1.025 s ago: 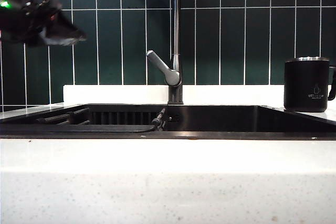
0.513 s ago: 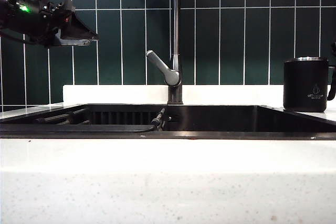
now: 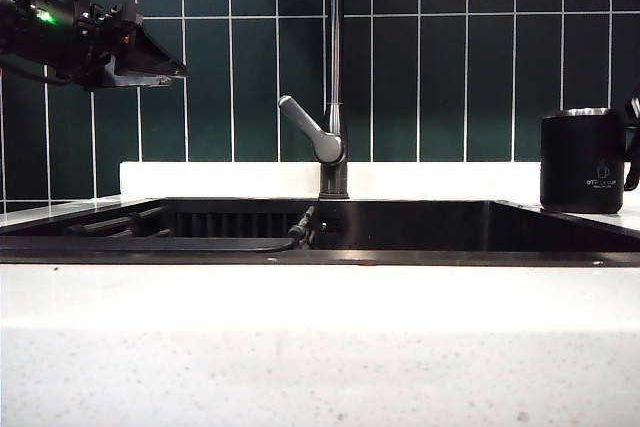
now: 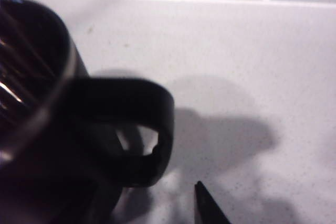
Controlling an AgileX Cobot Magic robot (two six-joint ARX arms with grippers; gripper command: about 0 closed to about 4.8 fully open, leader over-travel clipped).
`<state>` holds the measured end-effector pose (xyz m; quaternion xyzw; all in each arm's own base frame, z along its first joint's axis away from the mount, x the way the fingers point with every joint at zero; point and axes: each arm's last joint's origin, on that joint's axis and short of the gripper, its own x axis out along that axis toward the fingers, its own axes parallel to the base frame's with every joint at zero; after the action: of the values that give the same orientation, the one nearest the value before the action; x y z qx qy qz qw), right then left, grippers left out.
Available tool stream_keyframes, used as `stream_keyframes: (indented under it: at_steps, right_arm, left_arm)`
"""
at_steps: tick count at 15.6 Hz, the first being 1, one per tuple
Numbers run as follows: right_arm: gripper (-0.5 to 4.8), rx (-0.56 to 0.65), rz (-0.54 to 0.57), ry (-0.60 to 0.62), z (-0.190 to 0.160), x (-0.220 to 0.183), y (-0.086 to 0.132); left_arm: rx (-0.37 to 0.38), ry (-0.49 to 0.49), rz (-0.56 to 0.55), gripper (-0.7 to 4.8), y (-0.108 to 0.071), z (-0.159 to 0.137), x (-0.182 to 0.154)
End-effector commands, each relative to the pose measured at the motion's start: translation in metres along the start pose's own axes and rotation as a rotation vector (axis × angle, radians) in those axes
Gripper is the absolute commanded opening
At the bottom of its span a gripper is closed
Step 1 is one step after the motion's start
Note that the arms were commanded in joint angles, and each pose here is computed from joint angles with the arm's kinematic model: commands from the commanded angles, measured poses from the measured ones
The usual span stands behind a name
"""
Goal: Pick up the mug next to the sink, go to the faucet to get some water, pour the water into the sink, and finally put the mug back to its place.
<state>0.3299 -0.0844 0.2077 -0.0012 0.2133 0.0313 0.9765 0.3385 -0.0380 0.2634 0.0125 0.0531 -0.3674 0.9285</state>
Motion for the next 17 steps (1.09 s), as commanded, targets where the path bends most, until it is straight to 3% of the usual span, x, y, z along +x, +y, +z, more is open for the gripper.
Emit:
stream_keyframes:
  at_steps: [1, 2, 9, 13, 17]
  right_arm:
    - [2.59, -0.013, -0.001, -0.054, 0.001, 0.008, -0.002]
    - [2.85, -0.021, -0.004, -0.079, 0.002, 0.01, -0.003]
    - [2.83, -0.077, 0.025, -0.238, 0.014, 0.018, -0.008]
    - [2.01, -0.077, 0.102, -0.225, 0.005, 0.026, -0.007]
    - [0.53, -0.089, 0.097, -0.286, 0.01, 0.026, -0.008]
  left_arm:
    - [0.012, -0.01, -0.008, 1.84, 0.0, 0.002, 0.0]
    - [0.011, -0.009, -0.008, 1.84, 0.0, 0.002, 0.0]
    - [-0.02, 0.033, -0.012, 1.83, 0.002, -0.008, 0.003]
    - [-0.001, 0.038, -0.012, 1.83, 0.001, -0.009, 0.003]
    - [-0.003, 0.038, -0.019, 1.83, 0.001, -0.009, 0.003]
